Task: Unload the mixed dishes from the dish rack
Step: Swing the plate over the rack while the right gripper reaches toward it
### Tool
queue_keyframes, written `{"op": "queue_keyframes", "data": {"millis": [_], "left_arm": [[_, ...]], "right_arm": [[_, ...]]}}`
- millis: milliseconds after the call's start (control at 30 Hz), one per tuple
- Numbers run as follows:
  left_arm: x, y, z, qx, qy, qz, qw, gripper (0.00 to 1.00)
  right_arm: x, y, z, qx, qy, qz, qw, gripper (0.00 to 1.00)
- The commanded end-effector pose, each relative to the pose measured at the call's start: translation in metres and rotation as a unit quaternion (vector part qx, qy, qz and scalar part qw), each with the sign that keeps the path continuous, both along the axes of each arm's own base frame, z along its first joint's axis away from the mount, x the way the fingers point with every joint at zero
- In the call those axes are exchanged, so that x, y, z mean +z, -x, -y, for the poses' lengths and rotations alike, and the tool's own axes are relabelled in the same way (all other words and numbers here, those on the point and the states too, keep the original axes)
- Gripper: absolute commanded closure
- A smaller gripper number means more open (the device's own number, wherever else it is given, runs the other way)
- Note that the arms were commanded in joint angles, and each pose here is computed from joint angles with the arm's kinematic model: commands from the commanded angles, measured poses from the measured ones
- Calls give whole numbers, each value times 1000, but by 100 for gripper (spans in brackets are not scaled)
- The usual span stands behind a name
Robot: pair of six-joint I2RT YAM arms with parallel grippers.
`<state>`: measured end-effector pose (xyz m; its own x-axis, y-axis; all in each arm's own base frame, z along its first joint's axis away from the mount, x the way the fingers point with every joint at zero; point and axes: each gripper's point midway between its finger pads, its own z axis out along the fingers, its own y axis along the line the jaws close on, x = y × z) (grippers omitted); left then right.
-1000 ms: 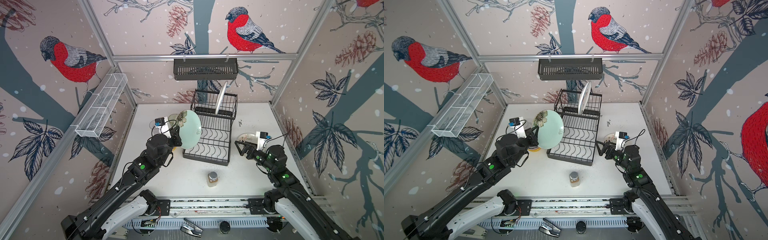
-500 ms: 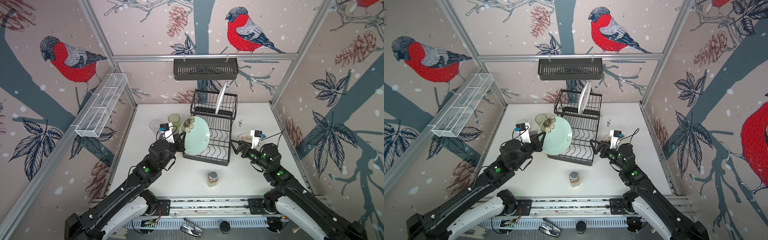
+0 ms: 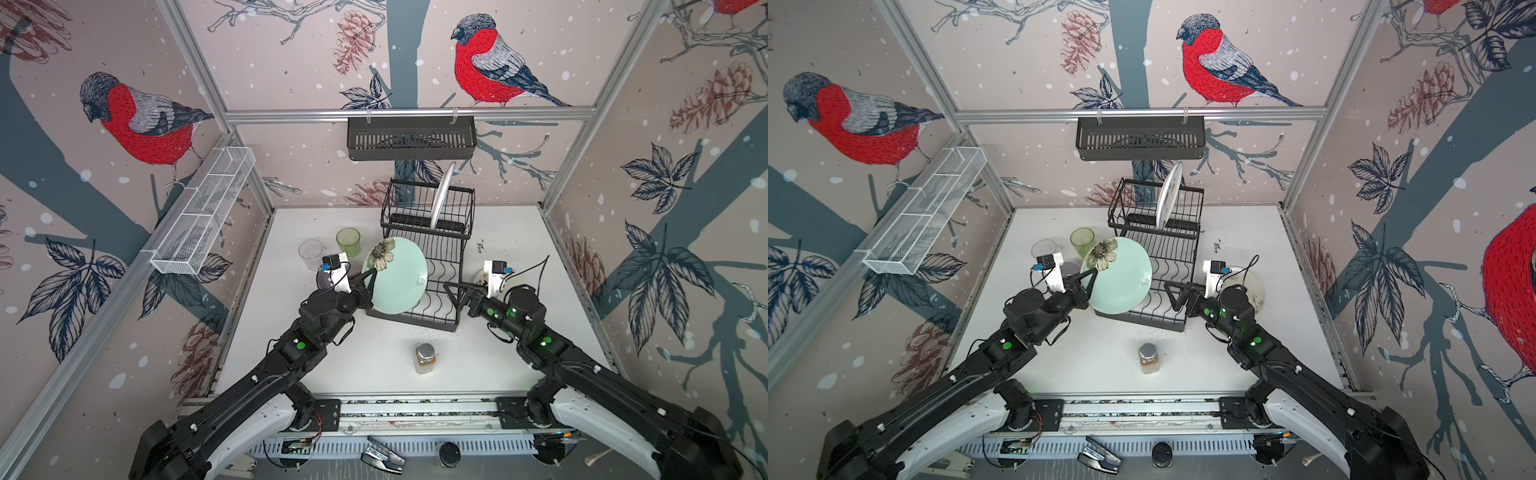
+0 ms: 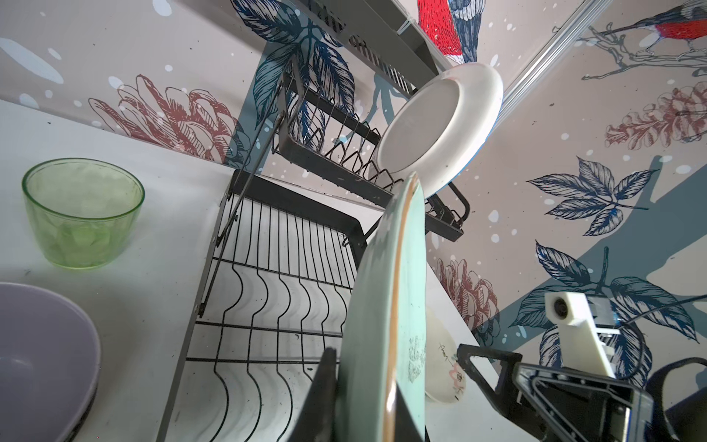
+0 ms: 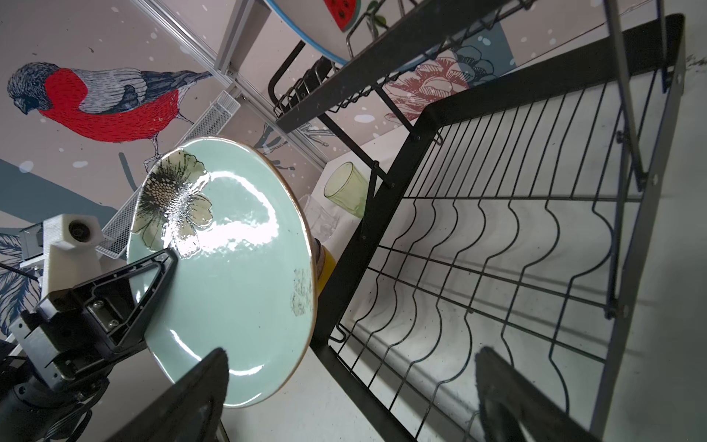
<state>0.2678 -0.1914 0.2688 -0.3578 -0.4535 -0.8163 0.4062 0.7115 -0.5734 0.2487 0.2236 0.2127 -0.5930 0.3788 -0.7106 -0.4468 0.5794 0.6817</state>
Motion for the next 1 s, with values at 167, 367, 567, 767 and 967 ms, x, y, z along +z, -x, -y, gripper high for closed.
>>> {"op": "queue_keyframes", "data": {"millis": [167,367,567,767,967], "left_arm": [[52,3,-6,-11,86,74,993,100],[51,1,2,-42,106,68,991,100],[51,-1,8,-67,125,65,988,100],[46,-3,12,-85,136,56,985,100],[39,-7,13,-97,149,39,983,100]], "right_arm": [[27,-8,-29,27,-27,32,999,0],[25,-10,-53,56,-11,26,998,0],[26,-13,-60,62,-14,29,998,1],[26,-15,-66,71,-15,32,997,13],[28,-15,-72,83,-23,34,996,33]]}}
